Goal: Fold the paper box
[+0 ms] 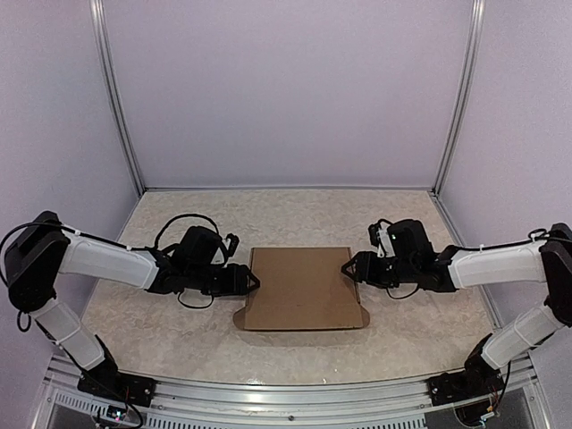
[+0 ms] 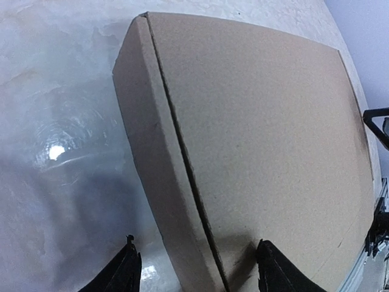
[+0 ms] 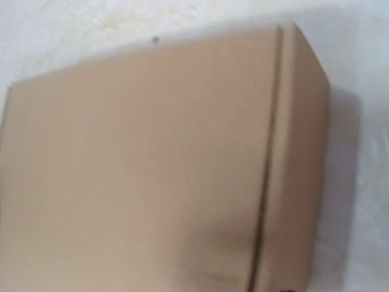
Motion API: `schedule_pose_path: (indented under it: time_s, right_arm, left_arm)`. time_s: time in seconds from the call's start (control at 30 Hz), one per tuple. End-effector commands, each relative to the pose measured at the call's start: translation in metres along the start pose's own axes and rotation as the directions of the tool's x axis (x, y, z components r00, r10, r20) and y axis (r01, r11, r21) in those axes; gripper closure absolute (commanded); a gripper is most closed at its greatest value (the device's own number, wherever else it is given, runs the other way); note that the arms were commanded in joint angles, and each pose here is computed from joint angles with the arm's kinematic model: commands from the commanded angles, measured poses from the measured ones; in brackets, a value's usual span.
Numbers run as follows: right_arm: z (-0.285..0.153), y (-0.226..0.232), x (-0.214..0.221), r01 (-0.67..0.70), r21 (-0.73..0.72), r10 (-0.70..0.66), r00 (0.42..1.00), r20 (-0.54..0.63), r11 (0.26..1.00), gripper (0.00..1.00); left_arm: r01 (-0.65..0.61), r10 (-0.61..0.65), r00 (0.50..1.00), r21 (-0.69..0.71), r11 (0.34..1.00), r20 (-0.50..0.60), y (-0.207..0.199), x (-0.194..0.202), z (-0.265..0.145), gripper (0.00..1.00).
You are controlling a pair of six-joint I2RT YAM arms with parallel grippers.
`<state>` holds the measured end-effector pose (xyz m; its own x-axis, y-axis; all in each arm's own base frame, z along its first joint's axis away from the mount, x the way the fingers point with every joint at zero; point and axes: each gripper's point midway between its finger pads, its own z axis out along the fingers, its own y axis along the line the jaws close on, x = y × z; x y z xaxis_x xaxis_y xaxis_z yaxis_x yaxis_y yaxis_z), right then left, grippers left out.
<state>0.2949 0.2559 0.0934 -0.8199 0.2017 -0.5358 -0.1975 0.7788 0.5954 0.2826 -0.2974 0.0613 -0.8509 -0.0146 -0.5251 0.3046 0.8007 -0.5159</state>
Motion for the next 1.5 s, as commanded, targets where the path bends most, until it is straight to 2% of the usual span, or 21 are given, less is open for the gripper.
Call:
schedule_pose_path:
  time_s: [0.0,0.17,0.2,0.23,0.33,0.43,0.5,0.6,0.67,0.83,1.07,1.2,1.47]
  right_arm:
    - [-0.001,0.005,-0.016,0.066,0.029,-0.066,0.998,0.011,0.997,0.44]
    - [-0.002,0.001,-0.027,0.114,0.090,-0.116,0.993,0.020,0.989,0.46]
    - [-0.002,0.000,-0.027,0.119,0.101,-0.121,0.993,0.016,0.988,0.46]
    - [-0.001,-0.004,-0.025,0.123,0.118,-0.124,0.992,0.005,0.985,0.47]
    - [0.001,-0.010,-0.022,0.136,0.147,-0.135,0.991,-0.012,0.980,0.47]
    - [0.000,-0.015,-0.022,0.153,0.168,-0.152,0.988,-0.018,0.974,0.47]
    - [-0.001,-0.015,-0.022,0.165,0.174,-0.163,0.986,-0.024,0.971,0.47]
    - [-0.001,-0.017,-0.022,0.177,0.185,-0.175,0.984,-0.026,0.967,0.48]
    - [-0.001,-0.018,-0.021,0.183,0.188,-0.180,0.983,-0.032,0.965,0.48]
    - [0.004,-0.023,-0.016,0.176,0.197,-0.170,0.984,-0.046,0.964,0.50]
    - [0.009,-0.029,-0.011,0.158,0.203,-0.151,0.987,-0.050,0.966,0.57]
    - [0.010,-0.030,-0.010,0.157,0.205,-0.150,0.987,-0.052,0.966,0.60]
    - [0.007,-0.036,-0.010,0.163,0.225,-0.157,0.987,-0.043,0.961,0.66]
  left_arm:
    - [0.004,-0.005,1.000,-0.111,0.994,-0.005,0.021,0.006,-0.015,0.35]
    - [0.006,0.005,0.998,-0.178,0.984,0.057,0.030,-0.002,-0.043,0.21]
    - [0.008,0.005,0.997,-0.180,0.984,0.072,0.031,-0.002,-0.048,0.09]
    - [0.006,0.009,0.996,-0.171,0.985,0.091,0.030,-0.004,-0.054,0.02]
    - [0.016,0.015,0.986,-0.182,0.983,0.168,0.032,-0.009,-0.076,0.01]
    - [0.053,0.021,0.962,-0.261,0.964,0.271,0.041,-0.019,-0.108,0.01]
    - [0.107,0.008,0.940,-0.317,0.942,0.341,0.051,-0.025,-0.132,0.01]
    - [0.207,-0.066,0.907,-0.304,0.930,0.415,0.069,-0.020,-0.153,0.01]
    - [0.204,-0.085,0.903,-0.247,0.947,0.421,0.070,-0.018,-0.154,0.01]
    - [0.170,-0.062,0.913,-0.239,0.956,0.403,0.064,-0.020,-0.155,0.01]
    - [0.106,-0.038,0.948,-0.200,0.974,0.317,0.041,-0.024,-0.129,0.01]
    - [0.110,-0.051,0.960,-0.206,0.972,0.275,0.036,-0.025,-0.112,0.01]
    - [0.028,-0.007,0.975,-0.090,0.996,0.224,0.004,-0.028,-0.088,0.01]
